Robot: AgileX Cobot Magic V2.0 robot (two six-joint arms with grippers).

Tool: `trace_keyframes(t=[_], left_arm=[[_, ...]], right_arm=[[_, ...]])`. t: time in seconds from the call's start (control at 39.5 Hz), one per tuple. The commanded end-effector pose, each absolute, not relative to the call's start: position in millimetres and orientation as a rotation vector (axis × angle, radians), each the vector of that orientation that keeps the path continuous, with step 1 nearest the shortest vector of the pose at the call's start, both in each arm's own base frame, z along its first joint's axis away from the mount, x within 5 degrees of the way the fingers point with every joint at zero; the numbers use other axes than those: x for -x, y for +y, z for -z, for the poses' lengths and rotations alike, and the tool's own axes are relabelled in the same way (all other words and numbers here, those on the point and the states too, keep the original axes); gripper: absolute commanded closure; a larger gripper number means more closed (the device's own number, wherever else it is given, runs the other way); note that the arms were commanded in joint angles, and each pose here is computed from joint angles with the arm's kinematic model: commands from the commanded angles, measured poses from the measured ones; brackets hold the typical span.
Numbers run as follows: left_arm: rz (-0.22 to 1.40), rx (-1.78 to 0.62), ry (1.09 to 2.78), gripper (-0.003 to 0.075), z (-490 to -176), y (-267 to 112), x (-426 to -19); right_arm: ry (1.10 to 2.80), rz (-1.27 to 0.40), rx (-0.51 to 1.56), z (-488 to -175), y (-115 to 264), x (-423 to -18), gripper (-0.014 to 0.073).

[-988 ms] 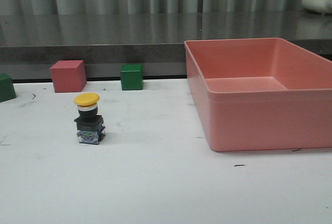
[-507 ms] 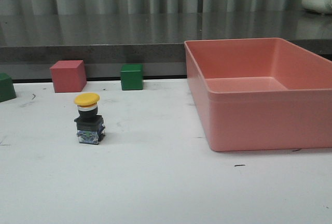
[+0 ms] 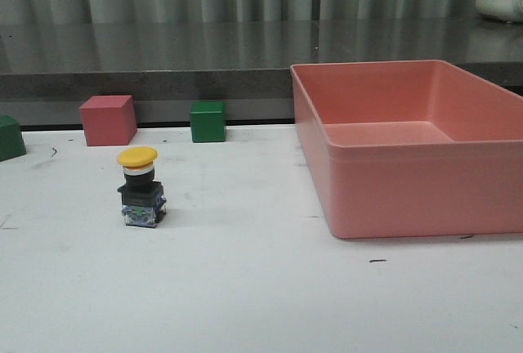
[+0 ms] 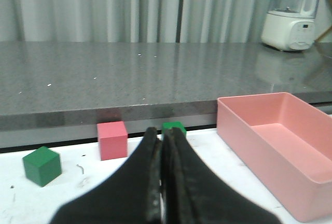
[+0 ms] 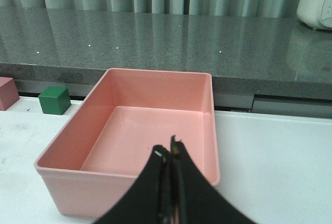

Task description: Place and stand button with both arms

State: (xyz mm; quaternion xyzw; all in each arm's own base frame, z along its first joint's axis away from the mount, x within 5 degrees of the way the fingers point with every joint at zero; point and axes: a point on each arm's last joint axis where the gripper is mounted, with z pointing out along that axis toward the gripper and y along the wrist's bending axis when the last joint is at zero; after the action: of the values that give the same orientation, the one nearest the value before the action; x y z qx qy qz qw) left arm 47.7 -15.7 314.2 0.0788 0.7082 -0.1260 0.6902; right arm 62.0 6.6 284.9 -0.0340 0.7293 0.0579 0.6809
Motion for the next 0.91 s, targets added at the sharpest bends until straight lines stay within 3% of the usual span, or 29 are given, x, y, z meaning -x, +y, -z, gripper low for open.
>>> trace_keyframes(t=[0.0,0.28,0.51,0.89], left_arm=[[0.245,-0.095,1.48,0.074,-312.4,-10.3,-42.1],[0.058,0.089,1.509,0.074,-248.8,0.0,-42.8],[0.03,0.123,1.514,0.074,-206.7,3.2,-54.3],[0.033,0.125,1.54,0.074,-203.7,3.0,-54.7]], right_arm=[[1.538,-0.122,0.099,-300.3,7.5,-61.8,0.0666],[1.539,-0.122,0.099,-300.3,7.5,-62.0,0.0666],[1.539,-0.122,0.099,-300.3,7.5,-62.0,0.0666],[1.539,-0.122,0.099,-300.3,7.5,-62.0,0.0666]])
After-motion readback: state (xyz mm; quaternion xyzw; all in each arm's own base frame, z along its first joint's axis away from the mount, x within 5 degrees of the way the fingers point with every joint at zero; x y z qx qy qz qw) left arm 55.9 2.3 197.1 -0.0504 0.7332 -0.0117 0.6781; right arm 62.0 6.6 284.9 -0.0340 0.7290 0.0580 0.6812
